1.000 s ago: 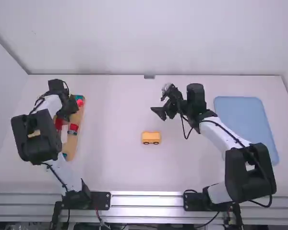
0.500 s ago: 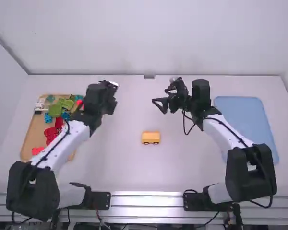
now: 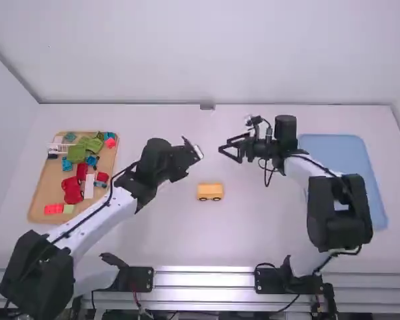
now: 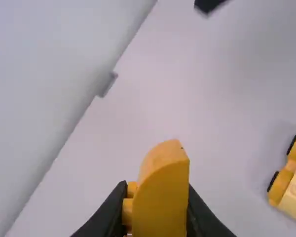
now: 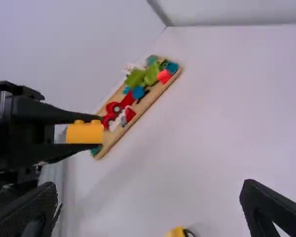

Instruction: Assemble lego blocks to make yellow taxi

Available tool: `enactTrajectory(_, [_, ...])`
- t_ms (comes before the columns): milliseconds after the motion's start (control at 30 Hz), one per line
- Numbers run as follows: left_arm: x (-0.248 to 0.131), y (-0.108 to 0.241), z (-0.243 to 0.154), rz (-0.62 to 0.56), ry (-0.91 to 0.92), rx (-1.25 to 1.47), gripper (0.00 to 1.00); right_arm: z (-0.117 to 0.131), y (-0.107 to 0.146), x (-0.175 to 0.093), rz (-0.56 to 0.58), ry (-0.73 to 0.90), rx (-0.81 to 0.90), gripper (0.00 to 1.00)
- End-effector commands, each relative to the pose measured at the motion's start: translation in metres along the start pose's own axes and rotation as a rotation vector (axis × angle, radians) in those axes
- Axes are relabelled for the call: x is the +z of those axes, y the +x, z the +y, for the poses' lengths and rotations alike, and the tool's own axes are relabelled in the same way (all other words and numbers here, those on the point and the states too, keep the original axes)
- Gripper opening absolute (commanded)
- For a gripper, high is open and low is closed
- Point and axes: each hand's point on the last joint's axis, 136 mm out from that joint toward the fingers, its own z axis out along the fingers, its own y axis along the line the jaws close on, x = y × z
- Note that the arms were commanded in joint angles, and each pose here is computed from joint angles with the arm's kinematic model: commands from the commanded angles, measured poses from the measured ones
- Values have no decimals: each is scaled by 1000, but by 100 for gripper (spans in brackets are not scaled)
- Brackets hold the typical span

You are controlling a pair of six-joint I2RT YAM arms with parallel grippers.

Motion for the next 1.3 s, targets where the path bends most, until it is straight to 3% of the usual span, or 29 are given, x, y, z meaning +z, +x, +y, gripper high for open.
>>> enactTrajectory(0, [7,0,-19,-32,73,38,2,10,5,15,35,-107,55,99])
enactTrajectory(233, [33,10,-28,-17,87,6,2,15,12,41,59,-159,63,95])
enactTrajectory(467, [57,11,-38,-35,89,15,2,20,16,49,73,-165,59,80])
enactTrajectory(733, [59,5,-34,-61,70,-20,2,5,21,52,73,-77,90,66])
enactTrajectory(1067, [58,1,-40,-90,111,-26,2,11,29,71,100,-59,70,60])
enactTrajectory(1267, [58,2,-42,-83,118,-26,2,10,28,68,96,-56,74,35])
